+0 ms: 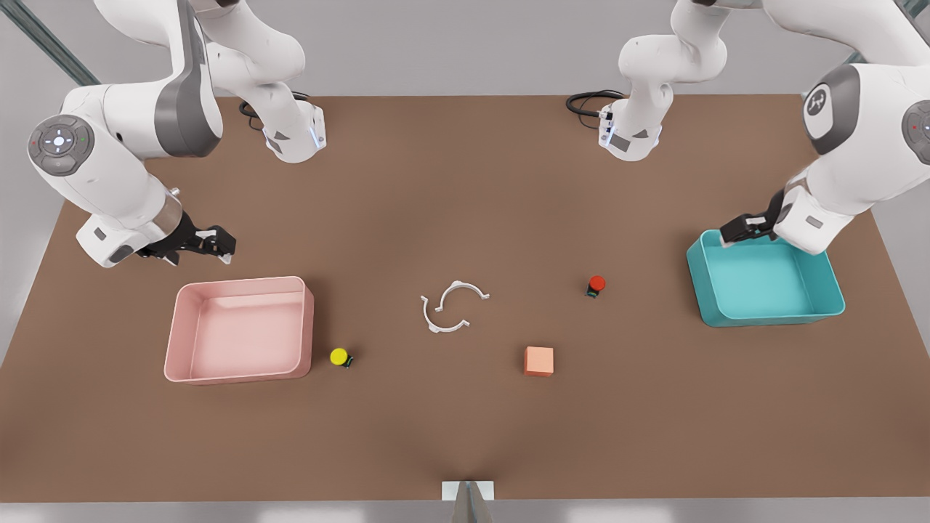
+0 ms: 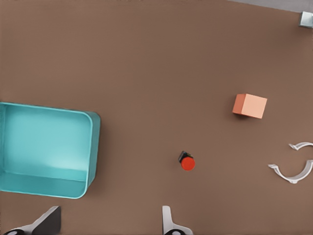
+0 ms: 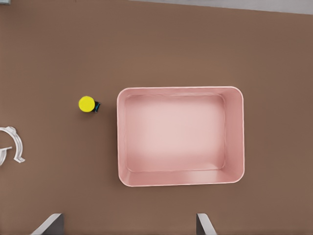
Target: Place the red button in the blue storage box with the left arm, and place the yellow button in the pink storage box with the right arm
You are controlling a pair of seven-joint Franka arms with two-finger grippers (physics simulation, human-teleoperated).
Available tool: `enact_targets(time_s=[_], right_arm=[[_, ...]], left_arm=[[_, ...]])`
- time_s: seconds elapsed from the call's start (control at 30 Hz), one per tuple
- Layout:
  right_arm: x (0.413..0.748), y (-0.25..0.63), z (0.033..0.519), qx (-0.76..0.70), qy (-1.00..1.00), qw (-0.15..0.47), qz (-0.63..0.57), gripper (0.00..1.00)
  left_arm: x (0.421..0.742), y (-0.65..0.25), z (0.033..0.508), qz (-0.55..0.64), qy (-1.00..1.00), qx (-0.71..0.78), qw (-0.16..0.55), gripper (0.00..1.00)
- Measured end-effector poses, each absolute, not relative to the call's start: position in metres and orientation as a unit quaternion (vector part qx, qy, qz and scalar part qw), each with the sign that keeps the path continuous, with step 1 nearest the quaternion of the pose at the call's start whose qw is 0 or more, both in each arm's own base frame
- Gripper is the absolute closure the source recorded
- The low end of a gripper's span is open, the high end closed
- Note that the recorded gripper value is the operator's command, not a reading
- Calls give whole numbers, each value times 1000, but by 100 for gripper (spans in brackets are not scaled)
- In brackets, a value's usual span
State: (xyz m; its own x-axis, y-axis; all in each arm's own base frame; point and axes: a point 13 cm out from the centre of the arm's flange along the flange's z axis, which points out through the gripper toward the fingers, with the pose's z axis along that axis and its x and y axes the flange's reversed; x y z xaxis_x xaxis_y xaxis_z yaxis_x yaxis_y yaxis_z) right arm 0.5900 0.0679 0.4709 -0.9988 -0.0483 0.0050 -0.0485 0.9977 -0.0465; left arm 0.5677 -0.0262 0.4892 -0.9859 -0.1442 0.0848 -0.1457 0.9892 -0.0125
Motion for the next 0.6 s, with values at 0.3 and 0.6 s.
enact_targets(time_s=[0.3, 0.6], right_arm=[[623, 110, 366, 61, -997, 51, 25, 0], [659, 172, 176, 137, -988, 73, 2, 0]], left_arm=[[554, -198, 325, -10, -986, -115, 117, 0], [516, -193, 172, 2, -987, -154, 44, 0]])
